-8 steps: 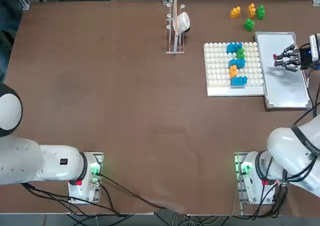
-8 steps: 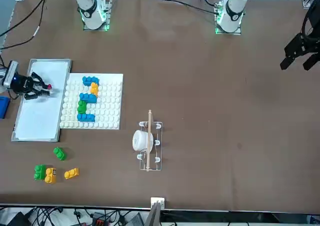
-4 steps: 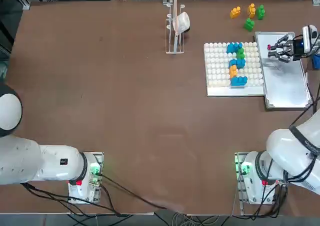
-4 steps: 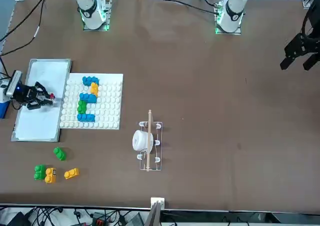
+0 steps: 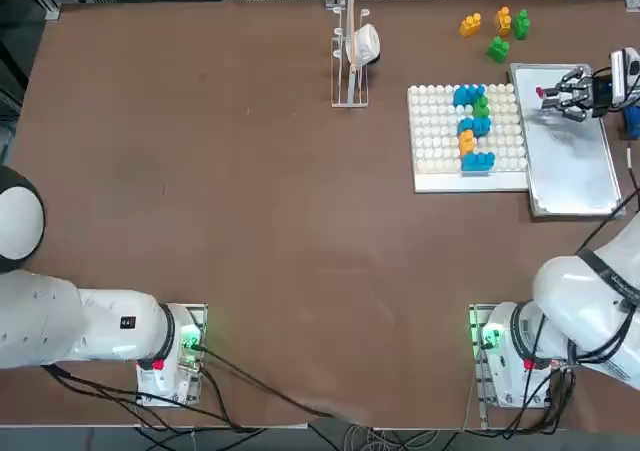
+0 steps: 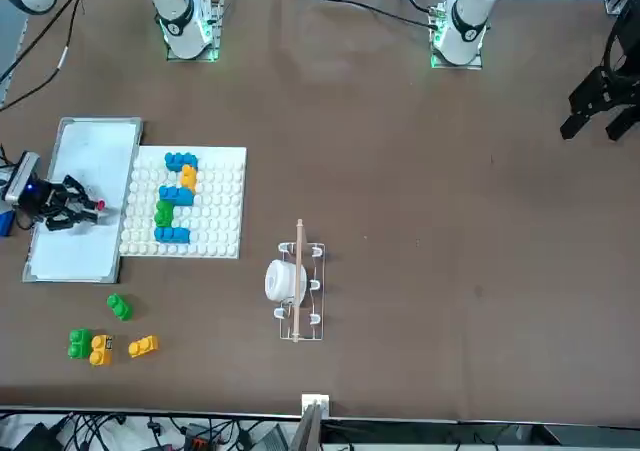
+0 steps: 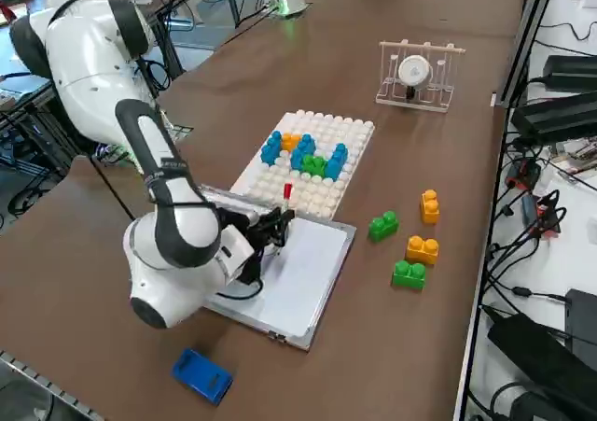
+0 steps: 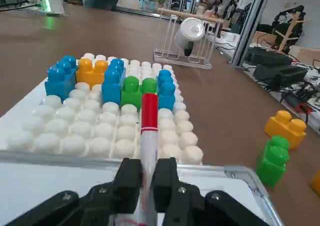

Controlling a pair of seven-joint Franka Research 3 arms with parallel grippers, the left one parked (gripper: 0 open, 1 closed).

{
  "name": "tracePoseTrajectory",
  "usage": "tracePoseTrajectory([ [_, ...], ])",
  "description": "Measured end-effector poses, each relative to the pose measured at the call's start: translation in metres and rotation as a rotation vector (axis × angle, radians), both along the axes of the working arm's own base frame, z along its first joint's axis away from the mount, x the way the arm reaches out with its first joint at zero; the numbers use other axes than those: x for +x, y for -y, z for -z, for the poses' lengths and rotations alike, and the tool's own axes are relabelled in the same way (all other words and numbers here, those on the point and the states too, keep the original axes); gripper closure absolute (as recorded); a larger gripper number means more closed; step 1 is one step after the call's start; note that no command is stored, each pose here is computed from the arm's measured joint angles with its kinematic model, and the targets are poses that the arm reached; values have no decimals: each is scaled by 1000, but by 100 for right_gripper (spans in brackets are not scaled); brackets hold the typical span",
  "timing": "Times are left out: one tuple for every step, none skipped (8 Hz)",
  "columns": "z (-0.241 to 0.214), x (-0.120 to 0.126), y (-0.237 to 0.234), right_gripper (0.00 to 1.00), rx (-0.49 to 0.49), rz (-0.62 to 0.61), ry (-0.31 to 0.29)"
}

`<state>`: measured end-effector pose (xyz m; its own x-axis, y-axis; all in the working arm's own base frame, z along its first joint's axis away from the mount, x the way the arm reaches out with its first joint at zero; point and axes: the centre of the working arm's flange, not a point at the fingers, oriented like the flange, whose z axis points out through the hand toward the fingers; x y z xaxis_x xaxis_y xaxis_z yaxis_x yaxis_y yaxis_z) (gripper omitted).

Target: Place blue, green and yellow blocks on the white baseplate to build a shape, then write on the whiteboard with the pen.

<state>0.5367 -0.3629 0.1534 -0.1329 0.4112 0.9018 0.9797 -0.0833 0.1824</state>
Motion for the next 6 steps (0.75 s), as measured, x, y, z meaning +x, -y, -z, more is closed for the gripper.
tracePoseTrajectory([
  [2, -12, 17, 82, 0, 17, -4],
  [2, -21, 29, 82, 4, 23, 2],
  [0, -25, 36, 82, 10, 26, 15],
  [-1, -24, 36, 82, 16, 24, 24],
  [-2, -18, 29, 82, 26, 14, 30],
  [-2, -8, 17, 82, 35, 1, 35],
])
